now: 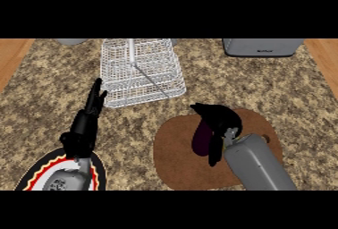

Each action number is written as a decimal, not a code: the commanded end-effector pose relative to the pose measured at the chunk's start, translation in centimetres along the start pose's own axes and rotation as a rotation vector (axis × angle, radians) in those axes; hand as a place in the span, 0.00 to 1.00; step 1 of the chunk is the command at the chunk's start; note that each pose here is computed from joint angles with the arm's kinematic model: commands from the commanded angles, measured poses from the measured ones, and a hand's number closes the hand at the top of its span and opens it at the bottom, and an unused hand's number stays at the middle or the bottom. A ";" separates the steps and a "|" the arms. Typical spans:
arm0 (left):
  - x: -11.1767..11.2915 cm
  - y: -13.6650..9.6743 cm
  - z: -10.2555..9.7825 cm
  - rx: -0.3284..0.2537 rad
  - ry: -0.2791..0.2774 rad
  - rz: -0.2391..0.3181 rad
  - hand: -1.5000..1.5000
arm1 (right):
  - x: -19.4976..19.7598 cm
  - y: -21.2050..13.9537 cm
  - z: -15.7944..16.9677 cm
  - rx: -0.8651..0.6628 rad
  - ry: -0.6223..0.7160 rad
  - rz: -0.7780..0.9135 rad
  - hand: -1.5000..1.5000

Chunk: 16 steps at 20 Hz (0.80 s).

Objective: Pick the eggplant from the cutting board and place it in the tiered basket

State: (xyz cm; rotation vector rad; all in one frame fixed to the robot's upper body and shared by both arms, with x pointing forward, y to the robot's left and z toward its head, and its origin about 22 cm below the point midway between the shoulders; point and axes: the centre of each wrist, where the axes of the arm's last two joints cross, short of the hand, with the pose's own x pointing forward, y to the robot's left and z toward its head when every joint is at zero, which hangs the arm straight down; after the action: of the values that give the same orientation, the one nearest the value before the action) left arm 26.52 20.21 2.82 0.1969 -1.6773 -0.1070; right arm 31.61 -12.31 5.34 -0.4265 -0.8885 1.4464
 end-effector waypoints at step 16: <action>0.3 -0.8 -0.8 0.001 0.002 0.007 0.50 | 3.1 3.4 -3.6 -0.247 -0.018 0.160 1.00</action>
State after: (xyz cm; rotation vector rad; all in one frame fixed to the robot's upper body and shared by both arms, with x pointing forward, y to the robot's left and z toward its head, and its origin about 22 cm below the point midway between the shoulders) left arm 26.72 20.46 3.05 0.2018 -1.6711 -0.1030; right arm 31.84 -11.76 1.70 -0.5938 -1.0636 1.4544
